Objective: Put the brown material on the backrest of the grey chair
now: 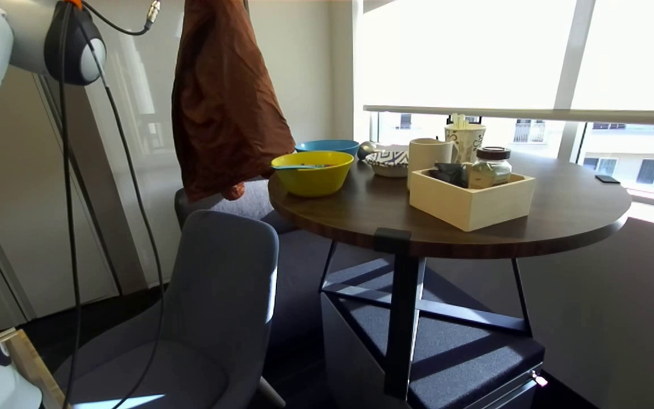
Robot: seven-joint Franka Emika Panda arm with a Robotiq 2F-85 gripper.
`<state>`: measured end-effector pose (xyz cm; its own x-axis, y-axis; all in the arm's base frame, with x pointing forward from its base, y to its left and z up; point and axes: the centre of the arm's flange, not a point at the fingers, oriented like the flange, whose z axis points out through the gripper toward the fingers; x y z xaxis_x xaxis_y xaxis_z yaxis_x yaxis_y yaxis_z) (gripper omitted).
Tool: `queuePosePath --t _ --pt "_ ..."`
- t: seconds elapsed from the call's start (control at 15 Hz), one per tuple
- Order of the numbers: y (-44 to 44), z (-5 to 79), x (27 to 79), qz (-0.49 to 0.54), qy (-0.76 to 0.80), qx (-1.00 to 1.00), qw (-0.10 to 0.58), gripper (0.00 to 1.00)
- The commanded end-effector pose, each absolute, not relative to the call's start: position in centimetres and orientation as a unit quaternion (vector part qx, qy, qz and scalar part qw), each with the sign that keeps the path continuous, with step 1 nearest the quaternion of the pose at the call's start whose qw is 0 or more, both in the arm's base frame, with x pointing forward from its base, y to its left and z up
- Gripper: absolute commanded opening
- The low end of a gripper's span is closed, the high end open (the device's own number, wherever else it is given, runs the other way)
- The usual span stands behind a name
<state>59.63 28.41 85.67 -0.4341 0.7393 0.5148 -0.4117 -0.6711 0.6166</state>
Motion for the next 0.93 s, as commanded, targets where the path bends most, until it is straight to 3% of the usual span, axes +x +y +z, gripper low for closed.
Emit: queuePosePath --t 0.0,0.07,0.27,0.47,0.87 --pt "30.5 88.1 66.5 0.840 0.165 0.364 0.367 0.01" --pt "28.6 86.0 59.5 0.827 0.188 0.386 0.364 0.03" --pt "29.5 85.8 59.4 0.832 0.181 0.374 0.369 0.03" --pt "29.3 85.6 59.7 0.831 0.178 0.374 0.370 0.01" --pt "32.4 82.8 67.5 0.768 0.122 0.434 0.454 0.01"
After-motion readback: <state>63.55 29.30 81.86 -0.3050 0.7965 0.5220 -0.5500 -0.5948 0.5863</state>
